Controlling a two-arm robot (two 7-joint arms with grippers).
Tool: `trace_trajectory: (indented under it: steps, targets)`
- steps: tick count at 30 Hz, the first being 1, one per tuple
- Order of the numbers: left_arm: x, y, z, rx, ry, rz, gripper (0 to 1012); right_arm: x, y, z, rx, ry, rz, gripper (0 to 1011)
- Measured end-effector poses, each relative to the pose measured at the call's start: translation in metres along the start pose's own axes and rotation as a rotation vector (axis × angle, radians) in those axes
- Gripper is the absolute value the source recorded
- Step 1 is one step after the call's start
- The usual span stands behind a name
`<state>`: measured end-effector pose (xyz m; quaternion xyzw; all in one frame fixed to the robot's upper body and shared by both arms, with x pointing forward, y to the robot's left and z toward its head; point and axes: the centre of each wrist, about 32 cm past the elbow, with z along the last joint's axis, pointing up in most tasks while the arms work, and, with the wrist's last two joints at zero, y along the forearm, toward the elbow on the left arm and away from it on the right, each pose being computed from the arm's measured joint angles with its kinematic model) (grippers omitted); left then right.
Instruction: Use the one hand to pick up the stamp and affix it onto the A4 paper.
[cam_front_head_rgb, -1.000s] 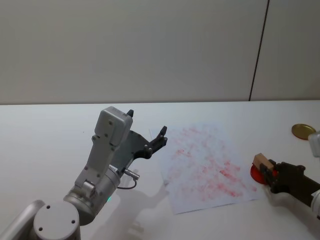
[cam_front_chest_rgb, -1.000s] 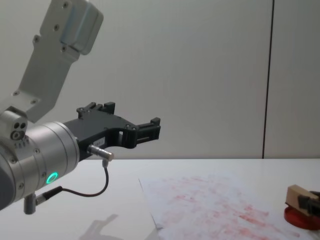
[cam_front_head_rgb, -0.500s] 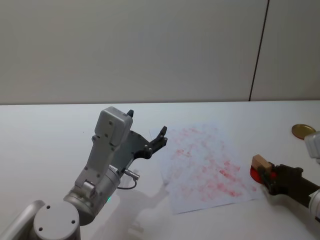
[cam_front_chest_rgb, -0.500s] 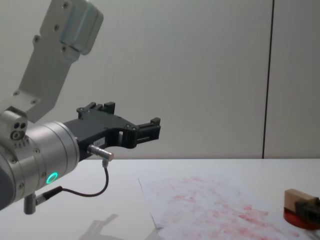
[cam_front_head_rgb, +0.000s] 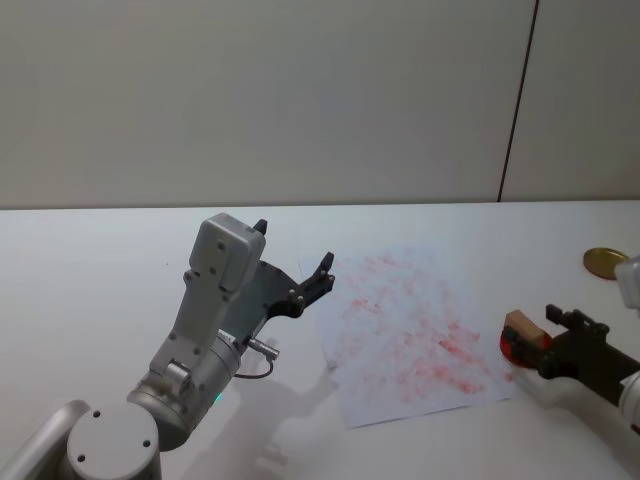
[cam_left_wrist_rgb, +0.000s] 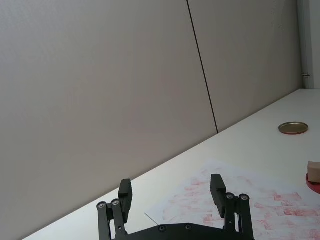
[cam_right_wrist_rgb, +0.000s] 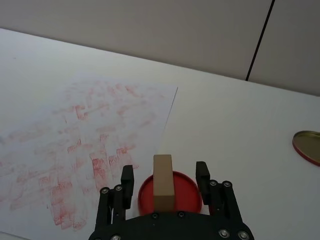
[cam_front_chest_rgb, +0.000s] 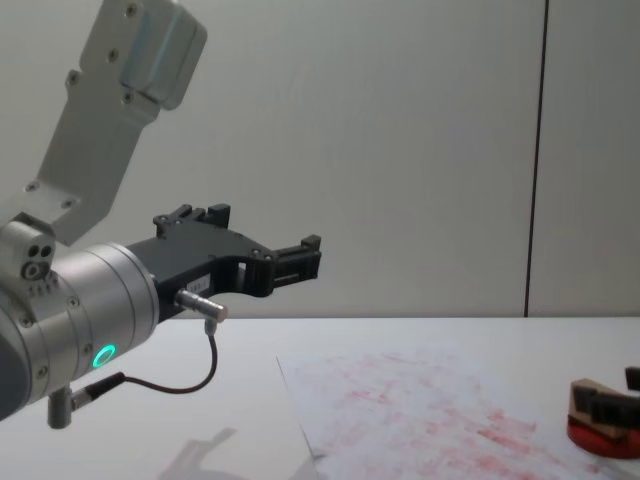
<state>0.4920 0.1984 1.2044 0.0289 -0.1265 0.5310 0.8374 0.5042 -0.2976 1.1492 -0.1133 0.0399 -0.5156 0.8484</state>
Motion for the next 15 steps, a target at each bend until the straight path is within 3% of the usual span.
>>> trace_trajectory:
  steps: [9, 15]
  targets:
    - [0.0, 0.0, 0.0, 0.0, 0.0, 0.0, 993, -0.007, -0.004, 0.013, 0.084, -0.035, 0.003, 981]
    - [0.0, 0.0, 0.0, 0.0, 0.0, 0.0, 993, -0.014, -0.006, 0.023, 0.133, -0.054, 0.012, 1001]
